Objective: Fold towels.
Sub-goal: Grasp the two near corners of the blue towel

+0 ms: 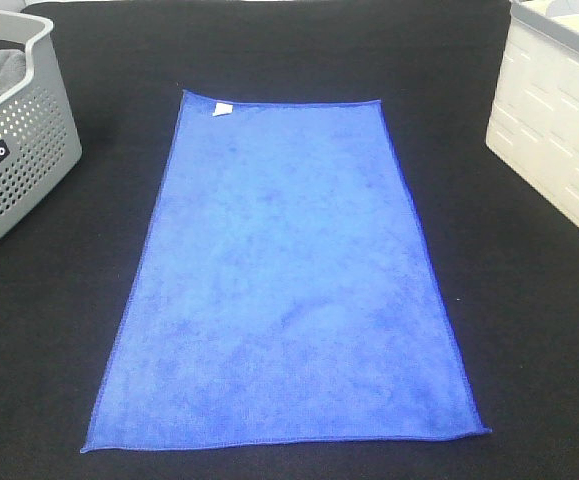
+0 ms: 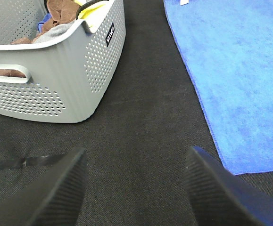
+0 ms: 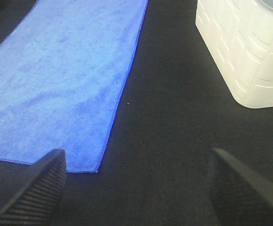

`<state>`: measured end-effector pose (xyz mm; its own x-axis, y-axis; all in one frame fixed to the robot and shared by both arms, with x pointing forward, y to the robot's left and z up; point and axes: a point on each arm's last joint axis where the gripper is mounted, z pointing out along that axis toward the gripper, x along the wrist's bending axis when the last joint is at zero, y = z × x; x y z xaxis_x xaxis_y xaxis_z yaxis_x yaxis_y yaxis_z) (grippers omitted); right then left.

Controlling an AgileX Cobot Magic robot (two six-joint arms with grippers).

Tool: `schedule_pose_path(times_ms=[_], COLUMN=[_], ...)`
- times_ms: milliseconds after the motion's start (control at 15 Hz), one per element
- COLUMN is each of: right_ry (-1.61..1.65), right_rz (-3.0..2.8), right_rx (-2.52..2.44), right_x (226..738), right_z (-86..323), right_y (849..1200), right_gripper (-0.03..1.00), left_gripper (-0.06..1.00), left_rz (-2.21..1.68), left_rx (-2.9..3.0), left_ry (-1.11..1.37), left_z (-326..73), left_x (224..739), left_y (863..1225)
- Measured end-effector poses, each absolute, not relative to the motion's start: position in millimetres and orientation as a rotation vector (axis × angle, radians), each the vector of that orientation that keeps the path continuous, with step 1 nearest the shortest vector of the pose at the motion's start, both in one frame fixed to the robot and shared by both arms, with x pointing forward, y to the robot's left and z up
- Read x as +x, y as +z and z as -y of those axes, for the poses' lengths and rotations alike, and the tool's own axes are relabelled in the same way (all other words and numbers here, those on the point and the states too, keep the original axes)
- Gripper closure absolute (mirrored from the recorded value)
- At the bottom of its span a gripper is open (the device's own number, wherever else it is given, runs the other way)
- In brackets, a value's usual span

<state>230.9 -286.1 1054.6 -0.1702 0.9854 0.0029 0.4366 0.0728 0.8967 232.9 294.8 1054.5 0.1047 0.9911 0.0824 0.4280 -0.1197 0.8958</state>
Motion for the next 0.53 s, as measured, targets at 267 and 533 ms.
schedule_pose_path(times_ms=[267, 533], right_ry=[1.054, 1.054], right_rz=[-1.690, -1.690], right_rx=[1.426, 1.426], right_x=[230.9, 230.9], right_z=[286.1, 286.1], right_y=[1054.6, 1054.6], right_gripper=[0.20, 0.20], left_gripper=[0.36, 0.36], left_rz=[-1.412, -1.412], left_rx=[1.653, 1.653], left_ry=[0.975, 0.975], left_z=[-294.8, -294.8], left_x=[232.9, 232.9], left_y=[1054.5, 1054.5])
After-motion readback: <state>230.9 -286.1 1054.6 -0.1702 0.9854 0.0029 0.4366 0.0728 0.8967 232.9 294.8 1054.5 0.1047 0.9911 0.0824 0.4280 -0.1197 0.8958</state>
